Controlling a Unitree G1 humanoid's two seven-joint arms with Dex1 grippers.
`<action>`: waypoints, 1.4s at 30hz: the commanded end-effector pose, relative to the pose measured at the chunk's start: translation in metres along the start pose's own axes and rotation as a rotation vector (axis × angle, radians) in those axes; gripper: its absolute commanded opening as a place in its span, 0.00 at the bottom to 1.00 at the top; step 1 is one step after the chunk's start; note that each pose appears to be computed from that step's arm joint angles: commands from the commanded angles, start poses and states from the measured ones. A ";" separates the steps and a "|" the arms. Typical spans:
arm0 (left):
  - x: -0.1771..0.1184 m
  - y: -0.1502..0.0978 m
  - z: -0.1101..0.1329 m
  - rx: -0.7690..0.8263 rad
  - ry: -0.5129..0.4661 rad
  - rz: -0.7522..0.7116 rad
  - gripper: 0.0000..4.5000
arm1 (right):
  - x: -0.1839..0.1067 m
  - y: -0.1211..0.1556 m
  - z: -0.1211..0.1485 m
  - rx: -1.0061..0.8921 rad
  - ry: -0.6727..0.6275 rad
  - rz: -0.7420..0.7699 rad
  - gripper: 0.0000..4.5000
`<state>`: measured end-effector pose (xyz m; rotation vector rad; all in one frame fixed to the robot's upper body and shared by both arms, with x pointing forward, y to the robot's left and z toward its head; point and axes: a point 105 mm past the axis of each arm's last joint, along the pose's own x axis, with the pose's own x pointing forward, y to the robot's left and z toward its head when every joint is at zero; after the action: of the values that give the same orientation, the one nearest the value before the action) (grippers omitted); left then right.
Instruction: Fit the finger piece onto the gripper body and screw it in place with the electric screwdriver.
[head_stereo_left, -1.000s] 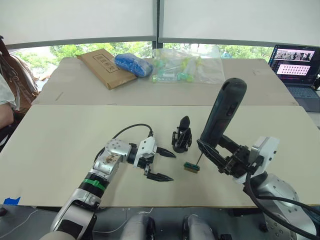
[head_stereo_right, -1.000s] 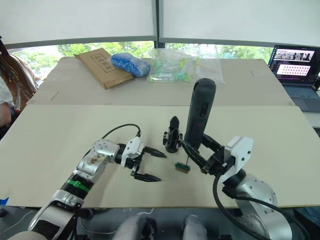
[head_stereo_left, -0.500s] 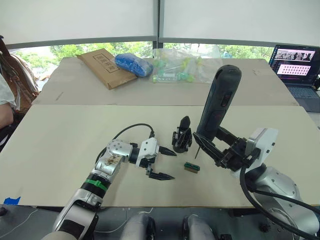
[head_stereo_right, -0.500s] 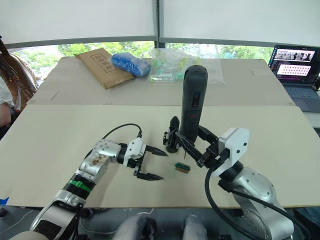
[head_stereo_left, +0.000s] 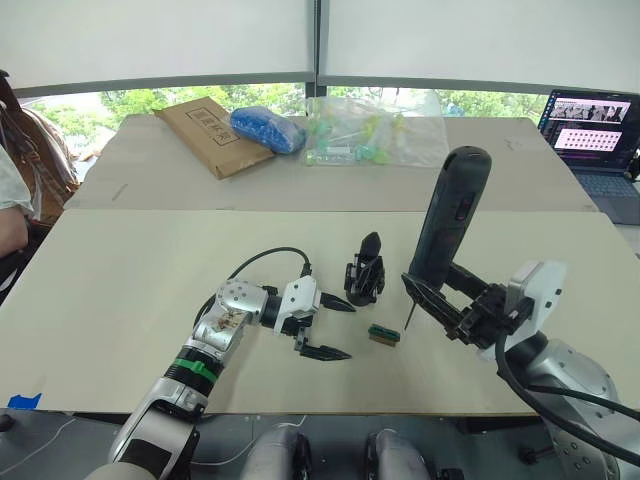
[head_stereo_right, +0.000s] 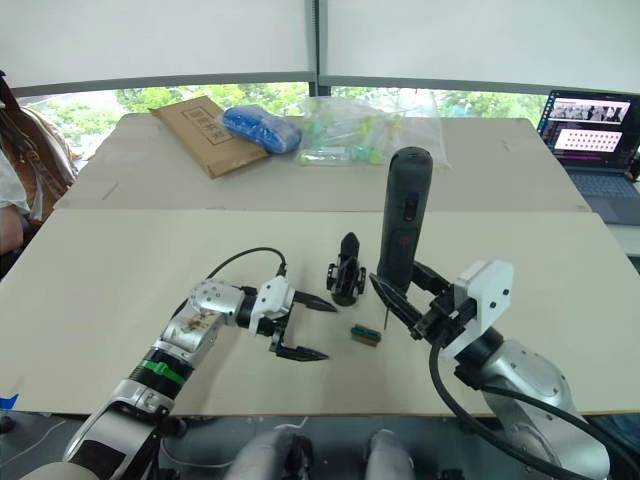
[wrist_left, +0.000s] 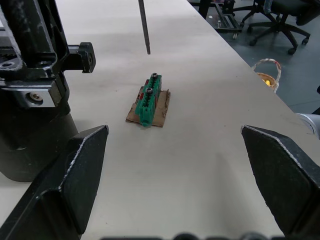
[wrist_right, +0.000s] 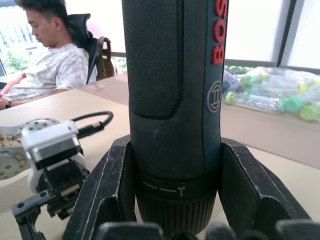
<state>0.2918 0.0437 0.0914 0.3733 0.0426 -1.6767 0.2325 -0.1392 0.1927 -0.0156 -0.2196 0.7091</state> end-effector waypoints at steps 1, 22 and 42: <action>-0.001 0.004 0.010 0.045 -0.015 0.003 1.00 | -0.005 0.012 0.024 -0.063 -0.102 0.036 0.42; 0.000 0.004 0.011 0.050 -0.013 0.004 1.00 | 0.003 0.012 0.019 -0.060 -0.112 0.060 0.42; 0.002 0.006 0.012 0.053 -0.016 0.007 1.00 | 0.008 0.010 0.019 -0.067 -0.116 0.053 0.42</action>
<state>0.2925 0.0420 0.0927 0.3773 0.0340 -1.6740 0.2333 -0.1310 0.1941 -0.0249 -0.2565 0.7432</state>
